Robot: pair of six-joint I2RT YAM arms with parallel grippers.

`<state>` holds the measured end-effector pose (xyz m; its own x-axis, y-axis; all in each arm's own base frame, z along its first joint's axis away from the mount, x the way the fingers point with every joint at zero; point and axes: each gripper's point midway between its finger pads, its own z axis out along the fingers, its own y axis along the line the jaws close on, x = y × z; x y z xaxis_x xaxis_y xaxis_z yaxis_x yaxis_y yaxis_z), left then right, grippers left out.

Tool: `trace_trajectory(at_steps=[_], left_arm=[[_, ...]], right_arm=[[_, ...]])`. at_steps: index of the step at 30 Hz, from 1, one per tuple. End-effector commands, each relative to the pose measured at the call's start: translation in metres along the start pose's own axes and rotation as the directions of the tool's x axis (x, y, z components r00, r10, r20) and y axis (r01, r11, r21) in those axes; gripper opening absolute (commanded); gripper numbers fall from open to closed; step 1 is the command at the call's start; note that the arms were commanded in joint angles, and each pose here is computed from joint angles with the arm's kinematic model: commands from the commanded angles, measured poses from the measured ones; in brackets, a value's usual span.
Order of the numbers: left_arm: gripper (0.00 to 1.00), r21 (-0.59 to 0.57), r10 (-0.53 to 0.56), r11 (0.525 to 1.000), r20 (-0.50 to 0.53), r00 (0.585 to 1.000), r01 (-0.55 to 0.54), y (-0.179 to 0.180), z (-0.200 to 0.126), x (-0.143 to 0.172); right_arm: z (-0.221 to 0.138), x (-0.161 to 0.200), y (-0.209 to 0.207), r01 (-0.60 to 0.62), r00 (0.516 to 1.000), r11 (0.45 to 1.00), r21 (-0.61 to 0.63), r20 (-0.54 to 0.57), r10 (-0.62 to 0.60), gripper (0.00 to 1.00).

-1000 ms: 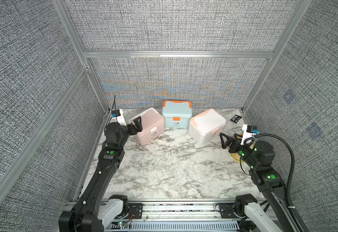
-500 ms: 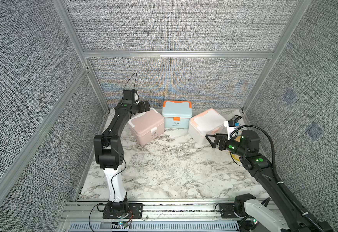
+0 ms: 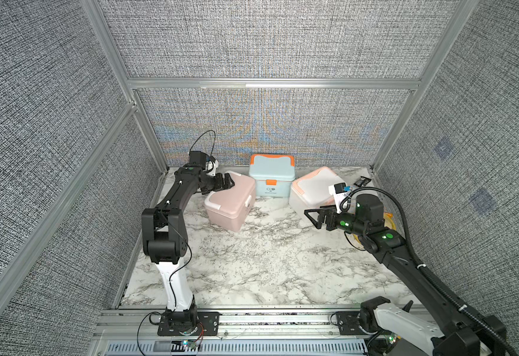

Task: Open first aid kits and take out gauze
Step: Move the first aid kit to the center of the board.

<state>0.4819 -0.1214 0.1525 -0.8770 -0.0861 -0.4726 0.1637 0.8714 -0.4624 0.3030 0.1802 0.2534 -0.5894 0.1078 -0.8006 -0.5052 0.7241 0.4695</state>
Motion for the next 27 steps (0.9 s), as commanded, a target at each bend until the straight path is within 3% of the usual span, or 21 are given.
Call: trace_trajectory(at_steps=[1,6,12,22,27], left_arm=[[1.00,0.093,0.002,0.996,0.031,1.000,-0.005,-0.023,-0.003,0.007],[1.00,0.149,0.019,0.989,-0.006,1.000,-0.018,-0.051,0.005,0.037],[1.00,0.157,0.018,0.987,0.018,1.000,-0.020,-0.074,-0.008,0.066],[1.00,0.132,-0.042,0.991,0.086,0.995,0.030,-0.068,-0.028,0.064],[1.00,0.114,-0.058,0.992,0.095,0.994,0.047,-0.064,-0.025,0.059]], right_arm=[[0.004,0.002,0.001,0.009,1.000,1.000,0.004,-0.014,-0.009,0.99],[0.020,0.009,0.001,-0.010,1.000,1.000,-0.022,-0.009,0.010,0.99],[0.046,0.025,0.001,-0.026,0.995,0.999,-0.029,-0.098,0.023,0.99],[0.086,0.028,0.008,-0.037,0.986,0.999,-0.014,-0.161,0.034,0.98],[0.128,0.011,0.018,-0.083,0.978,0.996,-0.025,-0.192,0.077,0.90]])
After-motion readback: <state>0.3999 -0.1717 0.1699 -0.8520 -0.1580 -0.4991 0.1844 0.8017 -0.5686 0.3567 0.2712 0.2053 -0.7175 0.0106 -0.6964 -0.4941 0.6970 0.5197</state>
